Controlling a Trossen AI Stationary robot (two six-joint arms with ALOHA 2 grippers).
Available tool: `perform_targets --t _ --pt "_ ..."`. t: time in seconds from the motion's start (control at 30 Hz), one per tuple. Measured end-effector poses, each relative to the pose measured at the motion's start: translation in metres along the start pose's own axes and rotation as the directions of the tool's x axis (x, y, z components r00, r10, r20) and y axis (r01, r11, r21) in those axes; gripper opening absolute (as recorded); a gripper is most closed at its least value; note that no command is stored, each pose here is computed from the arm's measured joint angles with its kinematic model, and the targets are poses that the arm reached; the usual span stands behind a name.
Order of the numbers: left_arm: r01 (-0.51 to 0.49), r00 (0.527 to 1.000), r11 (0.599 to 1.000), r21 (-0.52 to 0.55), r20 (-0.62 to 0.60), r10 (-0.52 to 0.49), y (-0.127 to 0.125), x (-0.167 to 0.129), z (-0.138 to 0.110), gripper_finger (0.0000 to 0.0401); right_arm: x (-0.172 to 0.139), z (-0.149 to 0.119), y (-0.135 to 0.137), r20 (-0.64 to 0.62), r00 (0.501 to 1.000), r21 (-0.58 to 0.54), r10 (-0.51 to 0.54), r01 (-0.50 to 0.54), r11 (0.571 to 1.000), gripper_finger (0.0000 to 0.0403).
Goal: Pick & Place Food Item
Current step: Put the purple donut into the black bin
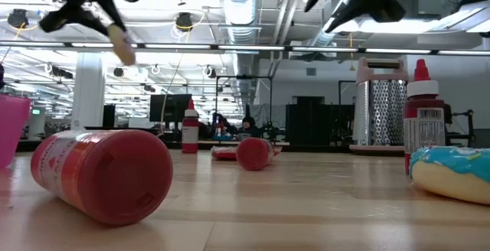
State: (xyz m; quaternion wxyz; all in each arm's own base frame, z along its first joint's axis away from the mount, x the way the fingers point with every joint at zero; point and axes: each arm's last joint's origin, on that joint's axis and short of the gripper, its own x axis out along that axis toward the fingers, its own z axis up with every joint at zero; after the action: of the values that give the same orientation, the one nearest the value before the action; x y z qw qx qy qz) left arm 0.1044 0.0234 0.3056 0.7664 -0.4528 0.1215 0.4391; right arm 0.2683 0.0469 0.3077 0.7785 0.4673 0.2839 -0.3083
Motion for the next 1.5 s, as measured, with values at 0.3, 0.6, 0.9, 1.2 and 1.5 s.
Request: perform_targets --t 0.3,0.6,0.9,1.2,1.5 --pt "-0.105 0.939 0.957 -0.271 0.289 0.185 0.007 0.018 0.004 0.0114 -0.024 0.01 -0.015 0.069 0.996 0.013 -0.049 0.048 0.999 0.0206" --pt "0.095 0.841 0.822 -0.562 0.487 0.235 0.033 0.077 -0.031 0.0114 -0.036 0.016 -0.021 0.108 0.993 0.018 -0.056 0.055 0.998 0.0206" --pt "0.333 0.769 0.637 -0.696 0.591 0.244 0.076 0.118 -0.052 0.0114 -0.042 0.017 -0.024 0.119 0.991 -0.011 -0.058 0.059 0.998 0.0205" --pt "0.444 0.762 0.542 -0.713 0.619 0.19 0.095 0.135 -0.044 0.0114 -0.042 0.017 -0.026 0.115 0.991 -0.05 -0.072 0.078 0.996 0.0205" --pt "0.435 0.776 0.54 -0.721 0.604 0.182 0.104 0.147 -0.026 0.0114 -0.042 0.016 -0.028 0.11 0.99 -0.082 -0.092 0.101 0.991 0.0205"
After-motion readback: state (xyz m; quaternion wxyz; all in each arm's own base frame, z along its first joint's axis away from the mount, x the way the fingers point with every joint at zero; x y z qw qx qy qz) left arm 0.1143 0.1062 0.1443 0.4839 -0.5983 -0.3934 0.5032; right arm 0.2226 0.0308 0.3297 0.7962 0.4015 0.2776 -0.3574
